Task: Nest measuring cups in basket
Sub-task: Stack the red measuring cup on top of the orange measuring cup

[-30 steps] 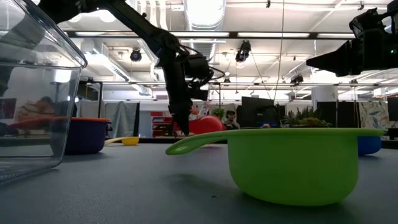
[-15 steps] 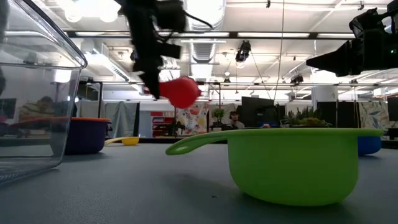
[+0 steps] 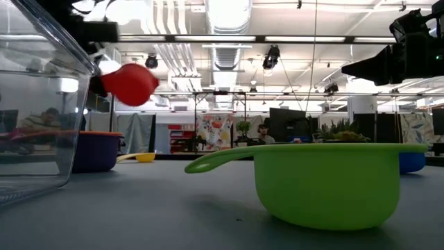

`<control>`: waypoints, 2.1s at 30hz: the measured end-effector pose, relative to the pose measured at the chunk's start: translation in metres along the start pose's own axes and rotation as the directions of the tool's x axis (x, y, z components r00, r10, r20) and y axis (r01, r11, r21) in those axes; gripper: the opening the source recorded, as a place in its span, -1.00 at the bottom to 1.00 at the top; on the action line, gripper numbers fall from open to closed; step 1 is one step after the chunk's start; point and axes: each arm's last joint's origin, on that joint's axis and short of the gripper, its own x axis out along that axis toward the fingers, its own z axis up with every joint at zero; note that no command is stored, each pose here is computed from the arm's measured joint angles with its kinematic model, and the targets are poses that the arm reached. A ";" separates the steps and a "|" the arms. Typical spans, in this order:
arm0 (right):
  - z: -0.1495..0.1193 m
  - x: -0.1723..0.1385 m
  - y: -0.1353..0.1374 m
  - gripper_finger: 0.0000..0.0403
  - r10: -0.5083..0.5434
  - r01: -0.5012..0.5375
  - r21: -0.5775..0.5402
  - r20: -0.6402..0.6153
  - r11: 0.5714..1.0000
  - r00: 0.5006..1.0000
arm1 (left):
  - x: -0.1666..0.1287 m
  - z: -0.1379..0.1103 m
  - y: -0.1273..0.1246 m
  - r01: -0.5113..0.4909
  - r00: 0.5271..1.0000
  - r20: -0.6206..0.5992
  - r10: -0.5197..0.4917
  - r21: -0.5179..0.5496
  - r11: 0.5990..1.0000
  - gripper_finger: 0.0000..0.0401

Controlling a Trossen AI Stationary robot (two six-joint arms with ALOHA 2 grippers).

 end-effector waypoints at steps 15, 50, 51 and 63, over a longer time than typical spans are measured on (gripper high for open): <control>0.000 0.000 0.000 -0.95 0.000 0.000 0.000 0.000 1.000 1.000 | -0.009 -0.014 -0.026 0.033 0.987 -0.162 -0.023 0.059 0.998 -1.00; 0.000 0.000 0.000 -0.95 0.000 0.000 0.000 0.000 1.000 1.000 | -0.024 0.011 -0.062 0.239 0.932 -0.277 -0.233 -0.013 0.971 0.02; 0.000 0.000 0.000 -0.95 0.000 0.000 0.000 0.000 1.000 1.000 | -0.026 0.014 -0.061 0.246 0.933 -0.268 -0.242 -0.020 0.969 0.09; 0.000 0.000 0.000 -0.95 0.000 0.000 0.000 0.000 1.000 1.000 | -0.046 0.012 -0.035 0.205 0.965 -0.115 -0.236 -0.227 0.952 0.27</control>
